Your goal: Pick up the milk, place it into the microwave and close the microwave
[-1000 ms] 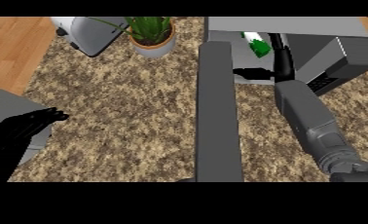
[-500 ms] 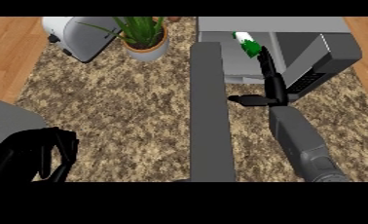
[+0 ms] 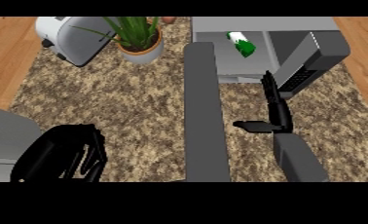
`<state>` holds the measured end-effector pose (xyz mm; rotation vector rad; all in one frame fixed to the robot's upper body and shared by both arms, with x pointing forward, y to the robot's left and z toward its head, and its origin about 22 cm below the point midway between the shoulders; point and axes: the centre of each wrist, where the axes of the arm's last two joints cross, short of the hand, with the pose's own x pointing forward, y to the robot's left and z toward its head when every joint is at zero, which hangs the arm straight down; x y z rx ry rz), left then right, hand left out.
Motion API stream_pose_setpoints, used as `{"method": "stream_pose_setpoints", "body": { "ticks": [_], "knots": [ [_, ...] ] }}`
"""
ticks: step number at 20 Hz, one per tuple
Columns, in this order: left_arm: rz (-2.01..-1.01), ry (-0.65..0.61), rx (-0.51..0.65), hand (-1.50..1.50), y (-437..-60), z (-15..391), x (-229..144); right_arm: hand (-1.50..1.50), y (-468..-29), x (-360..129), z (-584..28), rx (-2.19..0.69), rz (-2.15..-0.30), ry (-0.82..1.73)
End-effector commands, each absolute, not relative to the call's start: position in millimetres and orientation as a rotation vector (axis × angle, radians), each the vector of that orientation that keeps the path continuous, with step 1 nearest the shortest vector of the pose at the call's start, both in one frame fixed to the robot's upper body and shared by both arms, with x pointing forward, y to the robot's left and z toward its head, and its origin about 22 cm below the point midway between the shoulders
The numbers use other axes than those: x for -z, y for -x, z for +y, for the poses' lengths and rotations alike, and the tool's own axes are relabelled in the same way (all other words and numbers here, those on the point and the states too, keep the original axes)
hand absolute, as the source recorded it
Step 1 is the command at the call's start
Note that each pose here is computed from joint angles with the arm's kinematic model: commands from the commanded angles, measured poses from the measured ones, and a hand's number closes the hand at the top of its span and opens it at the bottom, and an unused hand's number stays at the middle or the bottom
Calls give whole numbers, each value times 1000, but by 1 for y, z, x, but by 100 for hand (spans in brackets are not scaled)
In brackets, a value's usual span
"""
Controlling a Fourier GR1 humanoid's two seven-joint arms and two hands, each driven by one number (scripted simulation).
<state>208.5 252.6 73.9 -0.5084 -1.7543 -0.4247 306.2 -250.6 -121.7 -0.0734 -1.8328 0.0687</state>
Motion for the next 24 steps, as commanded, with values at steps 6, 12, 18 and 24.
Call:
{"method": "stream_pose_setpoints", "body": {
  "ticks": [6,12,18,24],
  "knots": [
    [-1767,524,565,150,-233,178,-79,-150,-231,139,-294,-34,-1820,91],
    [-1713,548,697,150,-266,139,-36,-150,-205,120,-301,-40,-1855,73],
    [-1628,485,848,150,-272,100,0,-150,-163,101,-324,-87,-1882,113],
    [-1661,416,873,150,-259,64,45,-150,-148,77,-339,-124,-1950,25]
  ]
}}
